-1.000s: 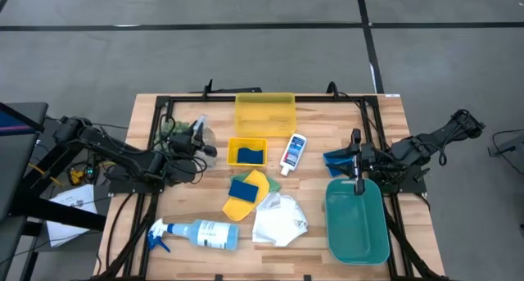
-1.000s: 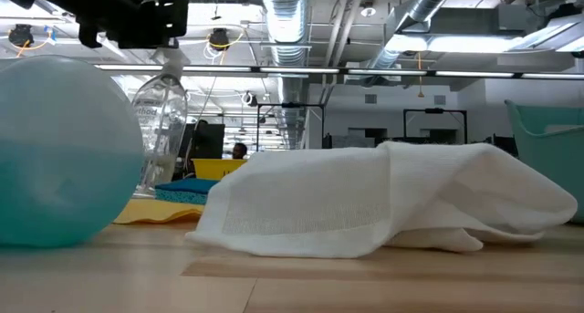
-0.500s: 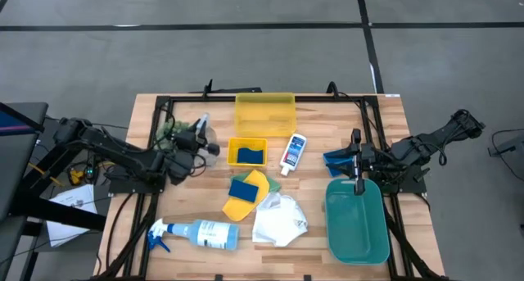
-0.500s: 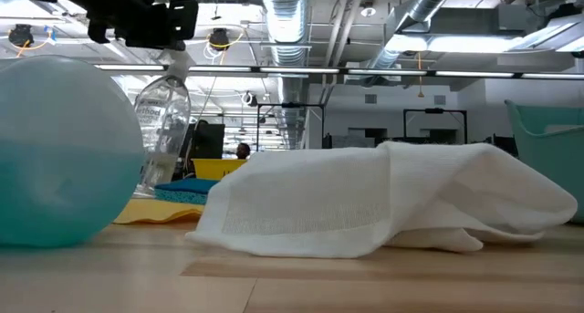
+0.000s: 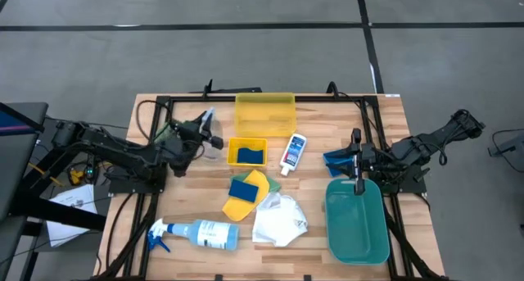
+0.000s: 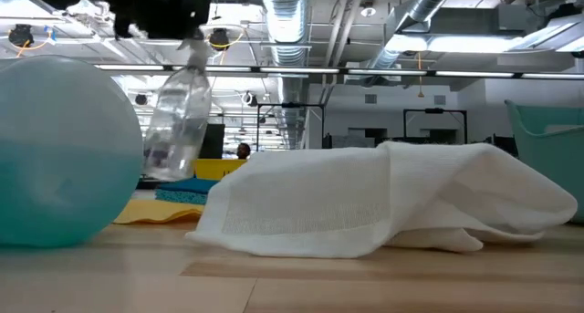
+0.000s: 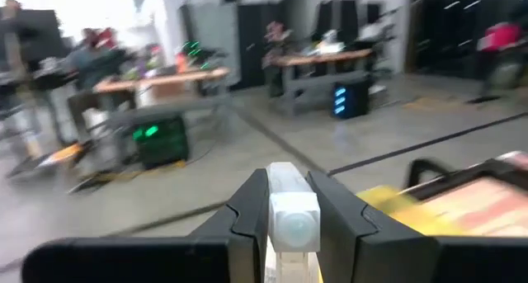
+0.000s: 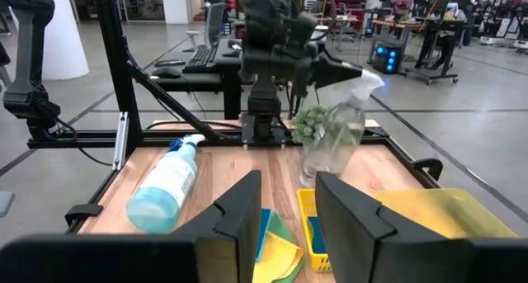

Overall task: Pick & Place Kitchen Items
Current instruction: Put the transparent spray bottle into the top yellow bin

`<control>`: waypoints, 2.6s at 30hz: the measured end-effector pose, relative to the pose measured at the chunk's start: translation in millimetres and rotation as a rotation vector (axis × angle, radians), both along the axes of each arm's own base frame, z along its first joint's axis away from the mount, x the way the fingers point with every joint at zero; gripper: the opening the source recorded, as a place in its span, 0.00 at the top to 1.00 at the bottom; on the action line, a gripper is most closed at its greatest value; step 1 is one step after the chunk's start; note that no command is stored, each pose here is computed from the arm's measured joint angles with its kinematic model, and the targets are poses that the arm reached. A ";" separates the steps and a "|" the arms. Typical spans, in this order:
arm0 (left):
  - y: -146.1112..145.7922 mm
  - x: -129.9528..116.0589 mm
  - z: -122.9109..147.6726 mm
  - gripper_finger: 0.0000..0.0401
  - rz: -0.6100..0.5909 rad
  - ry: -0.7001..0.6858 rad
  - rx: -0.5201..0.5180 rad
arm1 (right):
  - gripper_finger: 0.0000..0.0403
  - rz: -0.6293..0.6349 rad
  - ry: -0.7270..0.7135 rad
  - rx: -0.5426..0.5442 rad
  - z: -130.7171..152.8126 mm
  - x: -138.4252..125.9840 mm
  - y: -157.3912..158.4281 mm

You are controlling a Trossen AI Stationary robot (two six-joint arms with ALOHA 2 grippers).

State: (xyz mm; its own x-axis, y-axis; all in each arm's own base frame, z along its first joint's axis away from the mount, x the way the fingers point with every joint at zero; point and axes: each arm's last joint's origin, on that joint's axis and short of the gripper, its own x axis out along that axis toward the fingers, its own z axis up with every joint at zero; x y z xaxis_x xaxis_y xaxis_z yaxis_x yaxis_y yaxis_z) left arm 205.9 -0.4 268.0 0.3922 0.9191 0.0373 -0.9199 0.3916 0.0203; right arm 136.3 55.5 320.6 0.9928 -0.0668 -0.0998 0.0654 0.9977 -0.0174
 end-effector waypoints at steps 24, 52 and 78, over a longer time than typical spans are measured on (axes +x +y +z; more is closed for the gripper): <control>49.9 -22.4 -29.9 0.86 -0.156 -0.041 0.217 | 0.73 0.000 0.002 -0.004 -0.2 0.0 0.0; 59.6 -27.3 -52.2 0.81 -0.175 0.009 0.170 | 0.73 0.000 0.006 -0.006 -0.6 -0.1 -0.1; 58.5 -36.7 -41.2 0.29 -0.124 -0.058 0.176 | 0.73 0.001 0.007 -0.005 -0.7 -0.1 0.0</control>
